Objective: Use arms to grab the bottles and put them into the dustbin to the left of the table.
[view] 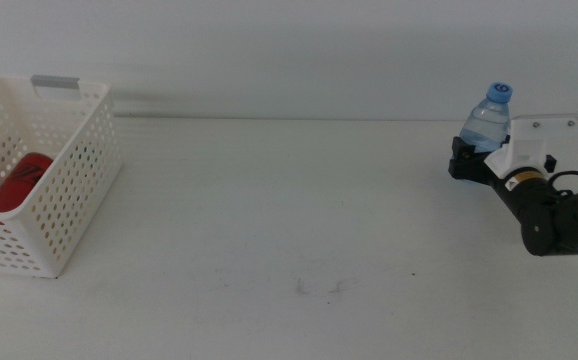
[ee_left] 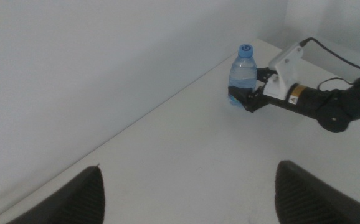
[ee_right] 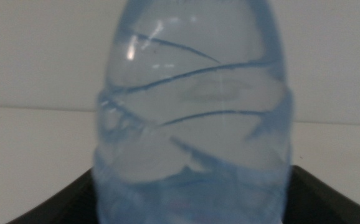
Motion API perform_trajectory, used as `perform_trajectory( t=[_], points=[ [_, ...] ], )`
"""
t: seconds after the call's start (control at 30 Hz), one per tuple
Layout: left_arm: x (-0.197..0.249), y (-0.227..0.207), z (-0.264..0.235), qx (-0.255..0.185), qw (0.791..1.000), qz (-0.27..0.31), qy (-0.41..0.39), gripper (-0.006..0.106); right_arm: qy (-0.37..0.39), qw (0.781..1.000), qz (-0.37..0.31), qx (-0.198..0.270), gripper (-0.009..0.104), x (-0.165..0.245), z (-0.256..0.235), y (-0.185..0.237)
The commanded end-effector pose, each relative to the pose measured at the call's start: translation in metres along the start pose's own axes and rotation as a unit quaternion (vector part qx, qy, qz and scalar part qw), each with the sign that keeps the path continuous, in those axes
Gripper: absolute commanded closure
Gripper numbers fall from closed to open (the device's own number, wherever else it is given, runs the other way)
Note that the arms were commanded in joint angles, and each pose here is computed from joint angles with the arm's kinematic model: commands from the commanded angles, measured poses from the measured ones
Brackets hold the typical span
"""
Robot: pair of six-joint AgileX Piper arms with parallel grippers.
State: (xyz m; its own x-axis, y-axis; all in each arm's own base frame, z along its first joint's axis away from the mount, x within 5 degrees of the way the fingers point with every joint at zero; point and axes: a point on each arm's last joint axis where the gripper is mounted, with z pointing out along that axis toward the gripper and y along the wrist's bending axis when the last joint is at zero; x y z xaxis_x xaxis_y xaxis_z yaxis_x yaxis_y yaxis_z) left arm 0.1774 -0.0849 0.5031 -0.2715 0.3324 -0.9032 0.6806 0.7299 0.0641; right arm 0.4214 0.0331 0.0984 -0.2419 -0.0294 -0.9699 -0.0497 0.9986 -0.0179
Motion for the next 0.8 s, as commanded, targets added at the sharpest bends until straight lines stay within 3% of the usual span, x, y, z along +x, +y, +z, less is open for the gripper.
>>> perform_trajectory(
  t=[0.0,0.07,0.13,0.2,0.3,0.33,0.57,0.77],
  points=[
    [-0.002,-0.001,-0.001,-0.001,1.000,0.001,-0.007,0.007,-0.007,1.000,-0.007,0.001,0.005,0.001,0.011,-0.002],
    [-0.002,-0.001,-0.001,-0.001,1.000,0.001,-0.007,0.007,-0.009,1.000,-0.008,0.000,0.010,0.001,0.018,-0.001],
    [-0.002,-0.001,-0.001,-0.001,1.000,0.001,-0.007,0.007,0.000,1.000,-0.012,-0.005,0.024,-0.001,0.024,0.000],
    [-0.002,-0.001,-0.001,-0.001,1.000,0.001,-0.007,0.007,0.013,1.000,-0.021,-0.014,0.045,-0.004,0.028,0.001],
    [-0.002,-0.001,-0.001,-0.001,1.000,0.001,-0.007,0.007,0.028,0.997,-0.051,-0.058,0.092,-0.009,0.032,0.013],
    [-0.002,-0.001,-0.001,-0.001,1.000,0.001,-0.007,0.007,0.024,0.995,-0.057,-0.081,0.097,-0.014,0.031,0.022],
    [-0.002,-0.001,-0.001,-0.001,1.000,0.001,-0.007,0.007,-0.044,0.977,-0.081,-0.192,0.096,-0.059,0.016,0.111],
    [-0.002,-0.001,-0.001,-0.001,1.000,0.001,-0.008,0.007,-0.051,0.958,-0.100,-0.263,0.096,-0.061,0.009,0.190]
  ],
)
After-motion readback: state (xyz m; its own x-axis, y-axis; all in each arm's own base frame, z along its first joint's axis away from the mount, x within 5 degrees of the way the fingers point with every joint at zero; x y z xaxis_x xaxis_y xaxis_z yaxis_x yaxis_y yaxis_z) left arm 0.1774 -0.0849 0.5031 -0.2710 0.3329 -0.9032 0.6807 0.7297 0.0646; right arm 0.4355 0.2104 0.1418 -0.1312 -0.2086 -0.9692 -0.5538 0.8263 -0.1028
